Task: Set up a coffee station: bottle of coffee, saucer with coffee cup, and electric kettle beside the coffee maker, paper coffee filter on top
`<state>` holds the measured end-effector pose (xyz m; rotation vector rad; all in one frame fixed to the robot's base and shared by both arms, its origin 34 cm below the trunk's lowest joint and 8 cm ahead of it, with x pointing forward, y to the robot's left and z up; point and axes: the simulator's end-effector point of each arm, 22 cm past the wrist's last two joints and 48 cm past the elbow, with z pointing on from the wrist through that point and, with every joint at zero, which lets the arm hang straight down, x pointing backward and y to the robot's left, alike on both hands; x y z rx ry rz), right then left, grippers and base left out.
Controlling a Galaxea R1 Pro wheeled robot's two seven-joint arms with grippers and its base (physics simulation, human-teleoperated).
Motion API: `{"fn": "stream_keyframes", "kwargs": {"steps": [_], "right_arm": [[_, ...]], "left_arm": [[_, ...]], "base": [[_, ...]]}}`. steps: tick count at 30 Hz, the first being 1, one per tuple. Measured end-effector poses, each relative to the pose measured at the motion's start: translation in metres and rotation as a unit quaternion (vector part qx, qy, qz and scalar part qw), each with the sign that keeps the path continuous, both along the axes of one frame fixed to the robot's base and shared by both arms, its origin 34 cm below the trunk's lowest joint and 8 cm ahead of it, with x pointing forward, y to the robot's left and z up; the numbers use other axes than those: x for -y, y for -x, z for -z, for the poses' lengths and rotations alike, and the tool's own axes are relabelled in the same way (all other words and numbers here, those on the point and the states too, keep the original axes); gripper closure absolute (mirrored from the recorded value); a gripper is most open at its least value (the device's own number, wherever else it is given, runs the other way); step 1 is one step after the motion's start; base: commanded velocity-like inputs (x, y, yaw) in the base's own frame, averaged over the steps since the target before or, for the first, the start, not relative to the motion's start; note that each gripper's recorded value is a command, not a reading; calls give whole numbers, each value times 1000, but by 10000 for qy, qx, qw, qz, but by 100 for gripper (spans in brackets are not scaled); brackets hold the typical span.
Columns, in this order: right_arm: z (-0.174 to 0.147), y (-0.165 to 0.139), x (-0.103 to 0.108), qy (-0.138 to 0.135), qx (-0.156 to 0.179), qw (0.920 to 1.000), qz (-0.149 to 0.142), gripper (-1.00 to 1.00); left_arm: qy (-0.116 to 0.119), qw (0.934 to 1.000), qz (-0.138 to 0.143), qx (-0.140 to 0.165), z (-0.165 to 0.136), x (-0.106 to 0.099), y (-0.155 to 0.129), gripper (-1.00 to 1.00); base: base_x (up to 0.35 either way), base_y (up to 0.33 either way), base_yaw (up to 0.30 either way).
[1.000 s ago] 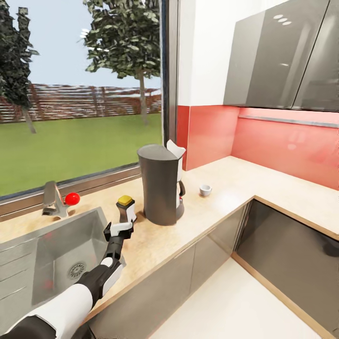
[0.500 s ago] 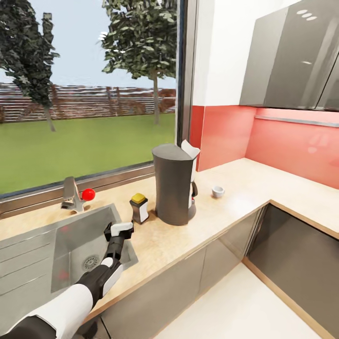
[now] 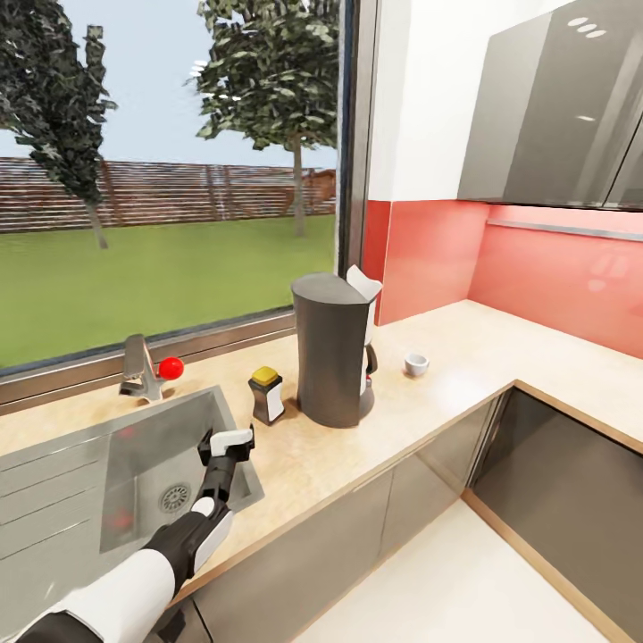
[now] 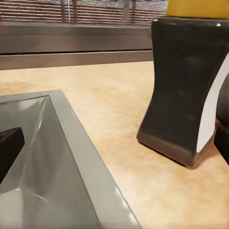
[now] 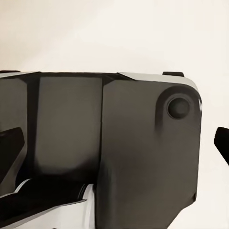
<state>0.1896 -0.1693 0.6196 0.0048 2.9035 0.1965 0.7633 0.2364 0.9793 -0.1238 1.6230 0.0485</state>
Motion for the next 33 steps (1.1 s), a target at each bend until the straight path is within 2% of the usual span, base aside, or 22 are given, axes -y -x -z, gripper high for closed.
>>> {"fn": "stream_keyframes", "kwargs": {"steps": [5, 14, 33], "right_arm": [[0, 0, 0, 1, 1, 10000, -2, -100], [0, -2, -1, -4, 27, 10000, -9, -100], [-1, -6, -1, -5, 78, 10000, -12, -100]], "left_arm": [[8, 10000, 7, -22, 2, 2, 1, -100], [12, 10000, 16, 1, -1, 3, 1, -100], [-4, 10000, -6, 24, -4, 0, 2, -100]], "base": [[0, -176, 31], [-59, -267, 238], [-228, -216, 263]]}}
